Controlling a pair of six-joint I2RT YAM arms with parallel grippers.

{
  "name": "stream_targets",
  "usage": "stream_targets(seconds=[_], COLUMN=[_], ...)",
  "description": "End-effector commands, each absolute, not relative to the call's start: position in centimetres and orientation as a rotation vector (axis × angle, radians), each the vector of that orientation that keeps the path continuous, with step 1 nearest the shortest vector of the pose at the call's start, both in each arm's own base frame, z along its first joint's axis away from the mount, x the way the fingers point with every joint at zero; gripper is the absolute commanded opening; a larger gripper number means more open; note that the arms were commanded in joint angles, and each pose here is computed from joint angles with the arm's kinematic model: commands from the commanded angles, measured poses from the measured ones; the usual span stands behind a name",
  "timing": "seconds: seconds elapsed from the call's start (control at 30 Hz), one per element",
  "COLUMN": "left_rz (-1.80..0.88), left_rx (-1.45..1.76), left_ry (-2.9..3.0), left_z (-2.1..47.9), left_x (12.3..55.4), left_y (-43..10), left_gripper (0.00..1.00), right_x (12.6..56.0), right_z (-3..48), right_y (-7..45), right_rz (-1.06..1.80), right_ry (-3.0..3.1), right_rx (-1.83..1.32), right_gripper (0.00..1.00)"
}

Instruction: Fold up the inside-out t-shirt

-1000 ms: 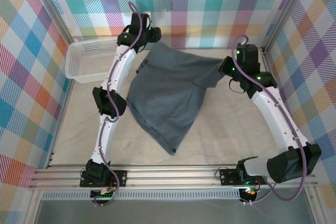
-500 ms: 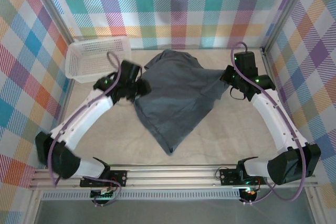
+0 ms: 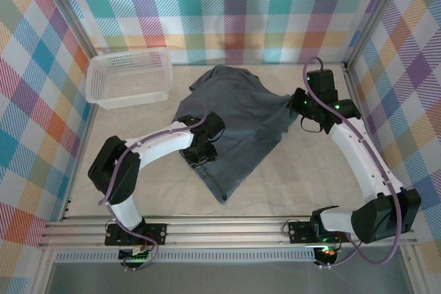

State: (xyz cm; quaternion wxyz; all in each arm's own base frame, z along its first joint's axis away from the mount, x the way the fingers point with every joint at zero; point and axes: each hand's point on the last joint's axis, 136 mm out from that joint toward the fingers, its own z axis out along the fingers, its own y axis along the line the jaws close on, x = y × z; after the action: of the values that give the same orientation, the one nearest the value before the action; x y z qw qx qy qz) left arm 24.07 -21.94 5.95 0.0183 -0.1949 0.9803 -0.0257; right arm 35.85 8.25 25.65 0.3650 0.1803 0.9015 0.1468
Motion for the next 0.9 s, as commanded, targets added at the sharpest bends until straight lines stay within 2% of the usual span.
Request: stream_targets(seconds=[0.0,0.2,0.47,0.7,0.87], left_rz=[0.027,0.068,0.206,0.274,0.249], left_rx=[-0.677,-0.619,-0.535,-0.539,-0.553], left_ry=[3.107,3.197,3.252,3.233,3.191], left_z=[5.2,3.7,2.7,2.8,4.0], left_x=[22.7,22.0,21.7,21.3,21.7], left_y=[-21.6,-22.0,-21.3,-20.2,-20.0], left_gripper=[0.35,0.38,0.37,0.18,0.09], right_x=[35.0,34.9,34.8,34.3,34.4], right_z=[26.2,26.5,26.5,26.5,26.5], right_y=[7.8,7.6,7.7,7.5,7.6], right_rz=[0.379,0.372,0.381,0.379,0.383], right_ry=[2.307,2.302,2.301,2.296,2.299], right_rx=[0.479,0.474,0.482,0.483,0.476], right_gripper=[0.0,0.0,0.0,0.0,0.0])
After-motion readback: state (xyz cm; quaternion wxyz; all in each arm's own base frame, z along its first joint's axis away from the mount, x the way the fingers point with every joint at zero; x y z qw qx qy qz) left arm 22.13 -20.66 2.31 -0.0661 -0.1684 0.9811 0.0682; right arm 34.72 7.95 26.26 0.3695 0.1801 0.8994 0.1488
